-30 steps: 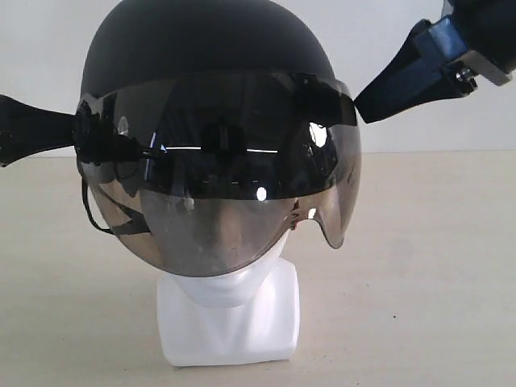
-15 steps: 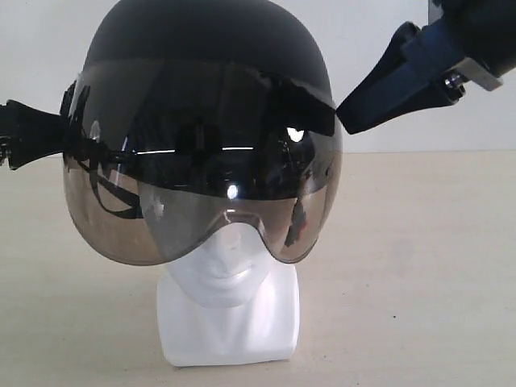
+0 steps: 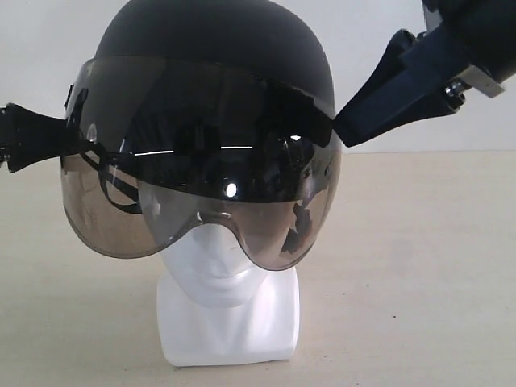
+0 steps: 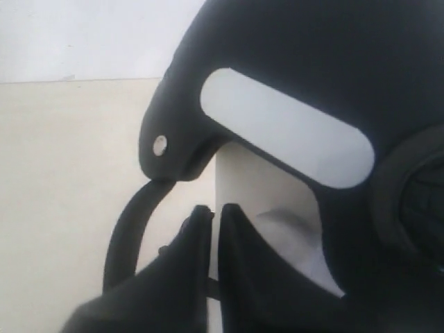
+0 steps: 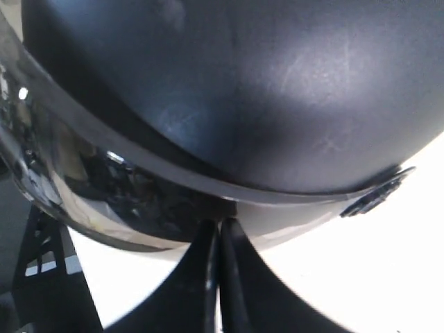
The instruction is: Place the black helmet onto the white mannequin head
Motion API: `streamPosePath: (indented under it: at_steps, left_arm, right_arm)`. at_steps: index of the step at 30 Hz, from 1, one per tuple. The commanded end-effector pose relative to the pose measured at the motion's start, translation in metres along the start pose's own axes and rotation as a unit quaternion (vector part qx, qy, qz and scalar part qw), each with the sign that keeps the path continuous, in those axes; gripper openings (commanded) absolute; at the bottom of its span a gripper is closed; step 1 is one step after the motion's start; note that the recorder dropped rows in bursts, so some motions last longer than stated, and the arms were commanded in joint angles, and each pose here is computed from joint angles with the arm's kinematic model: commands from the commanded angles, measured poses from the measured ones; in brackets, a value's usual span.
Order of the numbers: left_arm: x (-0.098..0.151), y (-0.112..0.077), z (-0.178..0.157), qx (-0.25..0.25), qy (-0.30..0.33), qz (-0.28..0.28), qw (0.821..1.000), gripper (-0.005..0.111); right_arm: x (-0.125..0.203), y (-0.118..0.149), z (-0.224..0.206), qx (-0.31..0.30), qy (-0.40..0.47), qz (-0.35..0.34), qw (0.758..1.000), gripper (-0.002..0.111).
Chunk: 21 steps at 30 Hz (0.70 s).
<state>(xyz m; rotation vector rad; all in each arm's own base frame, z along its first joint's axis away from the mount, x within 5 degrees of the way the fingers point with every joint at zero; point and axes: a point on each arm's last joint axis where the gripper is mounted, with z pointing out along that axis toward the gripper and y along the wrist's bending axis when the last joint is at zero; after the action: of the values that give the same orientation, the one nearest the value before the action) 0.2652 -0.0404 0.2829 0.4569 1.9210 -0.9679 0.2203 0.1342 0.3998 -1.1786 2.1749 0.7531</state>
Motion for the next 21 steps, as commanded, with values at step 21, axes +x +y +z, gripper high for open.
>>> streamPosePath:
  at_steps: [21]
  left_arm:
    - [-0.012,-0.023,-0.021,-0.022,-0.017,0.028,0.999,0.004]
  right_arm:
    - [-0.021,-0.037,-0.035,0.261,-0.046,0.002,0.964,0.0]
